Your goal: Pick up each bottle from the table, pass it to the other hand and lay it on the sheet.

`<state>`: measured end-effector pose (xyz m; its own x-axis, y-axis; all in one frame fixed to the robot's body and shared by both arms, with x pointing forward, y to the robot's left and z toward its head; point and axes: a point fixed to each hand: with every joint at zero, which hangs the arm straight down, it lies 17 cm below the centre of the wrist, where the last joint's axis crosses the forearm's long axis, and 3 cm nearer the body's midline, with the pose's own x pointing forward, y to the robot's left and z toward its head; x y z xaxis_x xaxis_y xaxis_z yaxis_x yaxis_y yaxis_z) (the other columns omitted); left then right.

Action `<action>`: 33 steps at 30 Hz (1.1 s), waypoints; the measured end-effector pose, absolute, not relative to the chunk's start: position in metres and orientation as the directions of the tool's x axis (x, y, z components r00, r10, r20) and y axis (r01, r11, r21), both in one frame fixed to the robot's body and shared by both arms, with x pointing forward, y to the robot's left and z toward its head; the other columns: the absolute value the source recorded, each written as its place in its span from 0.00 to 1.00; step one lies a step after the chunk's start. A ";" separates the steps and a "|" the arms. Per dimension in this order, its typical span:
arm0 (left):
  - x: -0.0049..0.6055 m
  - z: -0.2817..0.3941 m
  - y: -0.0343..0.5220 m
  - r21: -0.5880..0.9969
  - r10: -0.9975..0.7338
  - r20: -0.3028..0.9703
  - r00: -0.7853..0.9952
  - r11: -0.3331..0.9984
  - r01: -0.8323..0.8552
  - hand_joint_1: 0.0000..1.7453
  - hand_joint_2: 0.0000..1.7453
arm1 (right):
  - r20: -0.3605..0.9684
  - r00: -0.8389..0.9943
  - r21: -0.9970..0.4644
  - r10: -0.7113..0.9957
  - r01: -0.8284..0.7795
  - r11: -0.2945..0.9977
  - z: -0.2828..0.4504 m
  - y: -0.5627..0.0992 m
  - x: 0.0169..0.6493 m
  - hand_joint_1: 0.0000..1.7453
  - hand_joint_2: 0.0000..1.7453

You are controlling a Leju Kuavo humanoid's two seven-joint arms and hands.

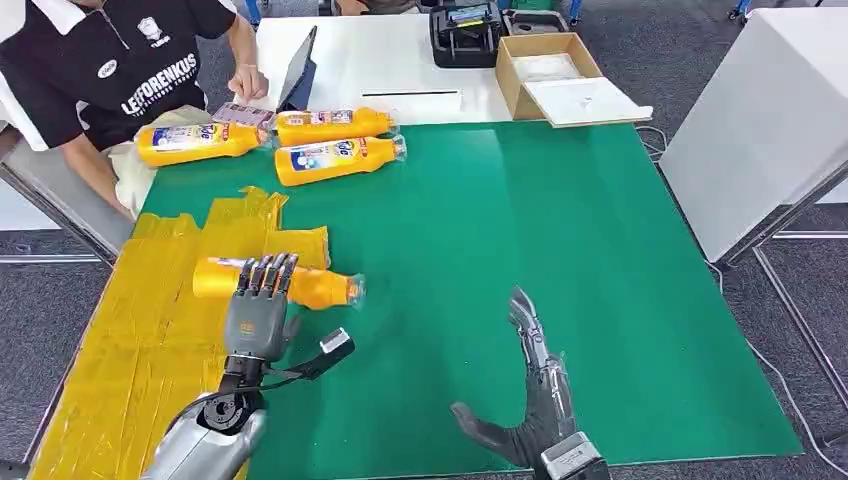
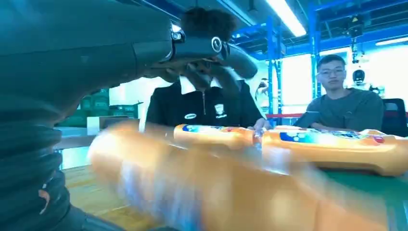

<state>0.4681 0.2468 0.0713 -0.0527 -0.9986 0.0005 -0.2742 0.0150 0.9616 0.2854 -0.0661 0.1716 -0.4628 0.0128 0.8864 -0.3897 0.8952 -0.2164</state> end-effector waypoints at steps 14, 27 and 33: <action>0.450 0.024 0.279 0.987 -1.000 -0.010 -0.021 -0.007 -0.161 0.00 1.00 | 0.906 -0.424 -0.193 0.001 -0.411 0.891 0.161 -0.061 0.290 0.00 1.00; 0.340 0.141 0.230 0.503 -0.527 0.771 -0.358 0.848 -0.165 0.00 1.00 | 0.849 -0.526 -0.165 0.057 -0.161 0.973 0.187 -0.100 0.291 0.00 1.00; 0.284 0.208 0.178 0.216 -0.180 0.821 -0.542 0.976 0.002 0.00 1.00 | 0.791 -0.612 -0.112 -0.024 -0.184 0.977 0.218 -0.093 0.284 0.00 1.00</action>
<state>0.2841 0.1778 0.2075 -0.5420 -0.1803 0.8208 0.0024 0.9764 0.2161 0.2844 -0.0928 0.2183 -0.6118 -0.0243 0.7906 -0.1839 0.9765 -0.1123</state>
